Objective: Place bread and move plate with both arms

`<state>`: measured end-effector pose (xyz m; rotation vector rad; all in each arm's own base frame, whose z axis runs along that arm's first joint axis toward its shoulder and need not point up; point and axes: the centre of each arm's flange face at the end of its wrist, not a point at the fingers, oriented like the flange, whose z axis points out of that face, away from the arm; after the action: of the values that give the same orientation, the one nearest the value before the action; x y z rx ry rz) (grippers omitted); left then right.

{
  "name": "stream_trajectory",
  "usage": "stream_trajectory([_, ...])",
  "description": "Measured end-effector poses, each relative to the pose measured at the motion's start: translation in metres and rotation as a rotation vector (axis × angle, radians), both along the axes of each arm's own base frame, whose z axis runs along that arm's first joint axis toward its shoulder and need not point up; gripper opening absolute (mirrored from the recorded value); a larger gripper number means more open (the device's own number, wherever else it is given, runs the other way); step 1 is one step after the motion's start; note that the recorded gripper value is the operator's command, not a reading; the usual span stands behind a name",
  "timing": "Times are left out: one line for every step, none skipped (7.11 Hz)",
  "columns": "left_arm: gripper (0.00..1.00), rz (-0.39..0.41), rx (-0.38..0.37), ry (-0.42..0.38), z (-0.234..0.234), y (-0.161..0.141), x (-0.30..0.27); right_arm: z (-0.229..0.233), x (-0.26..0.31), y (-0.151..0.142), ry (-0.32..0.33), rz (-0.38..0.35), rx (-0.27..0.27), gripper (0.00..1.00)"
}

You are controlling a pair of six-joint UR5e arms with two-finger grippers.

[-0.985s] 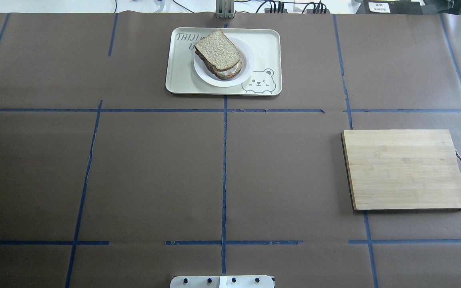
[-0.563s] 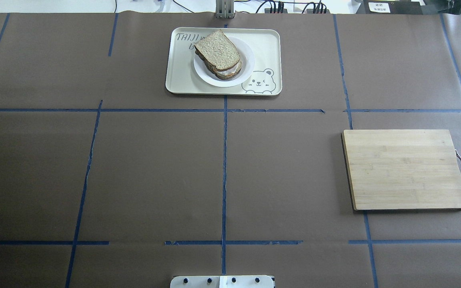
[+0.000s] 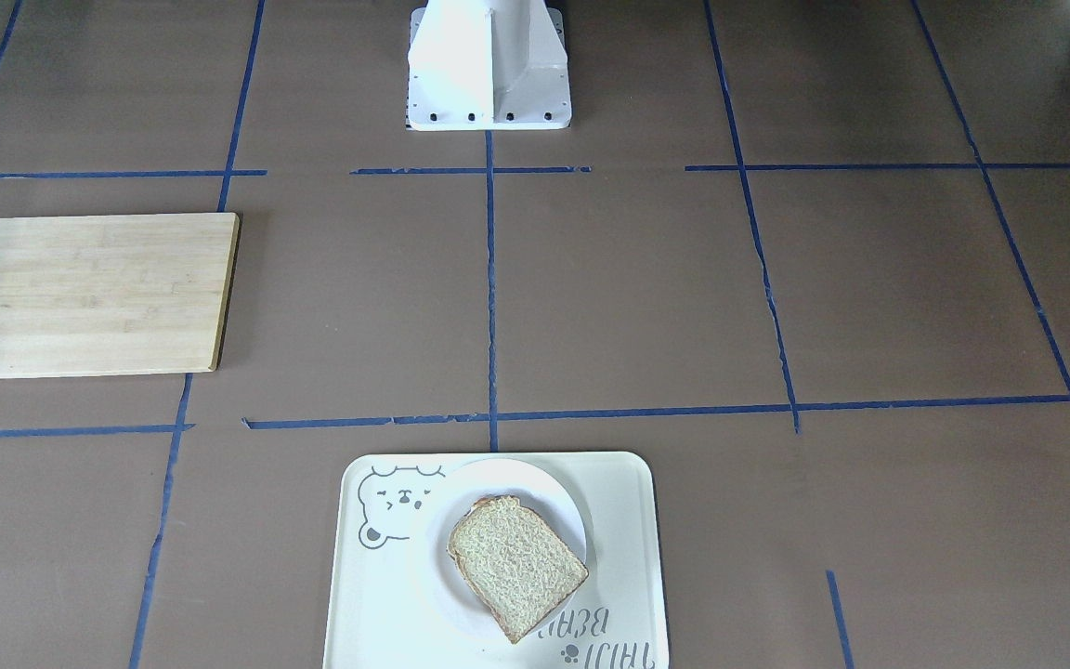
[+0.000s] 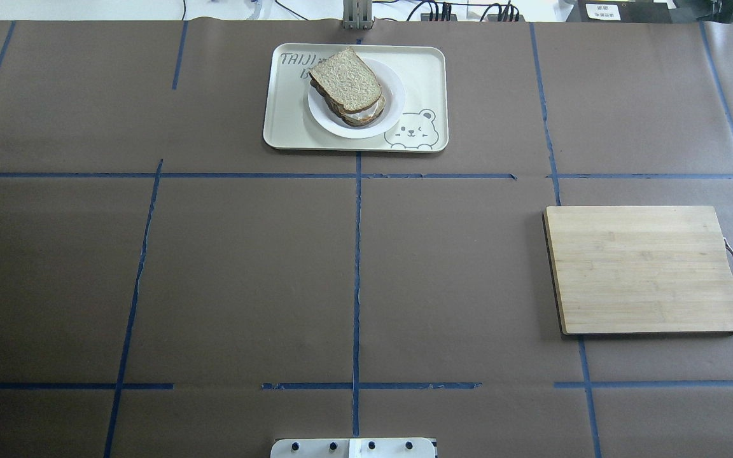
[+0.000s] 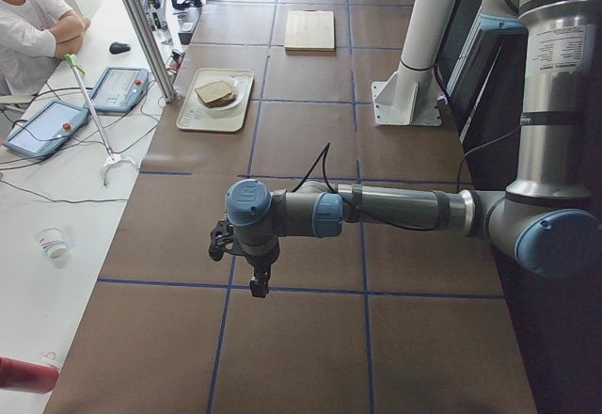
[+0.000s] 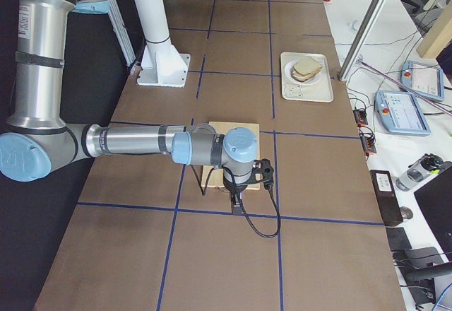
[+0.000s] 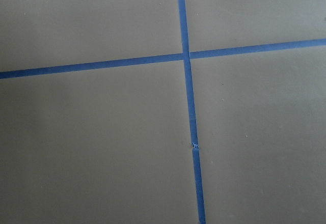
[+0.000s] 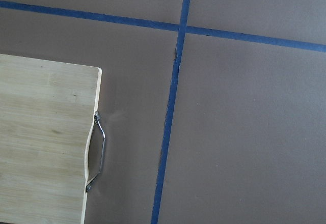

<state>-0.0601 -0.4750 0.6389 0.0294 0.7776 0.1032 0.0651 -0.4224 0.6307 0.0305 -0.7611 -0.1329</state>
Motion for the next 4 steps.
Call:
stream_trajectory([1.0, 0.0, -0.001, 0.0, 0.0004, 0.0001, 0.0, 0.0003, 0.0, 0.0003, 0.0, 0.0, -0.001, 1.0])
stream_trajectory([1.0, 0.0, -0.003, 0.0, 0.0012, 0.0002, 0.0, 0.0005, 0.0, 0.0004, 0.0, 0.0, -0.001, 1.0])
stream_trajectory([1.0, 0.0, -0.007, -0.001, 0.0024, 0.0006, -0.0001, 0.0006, 0.0, 0.0005, 0.0, 0.0, -0.002, 1.0])
stream_trajectory([1.0, 0.0, -0.01, -0.001, 0.0033, 0.001, -0.0001, 0.0006, -0.0001, 0.0005, 0.0, 0.0, -0.002, 1.0])
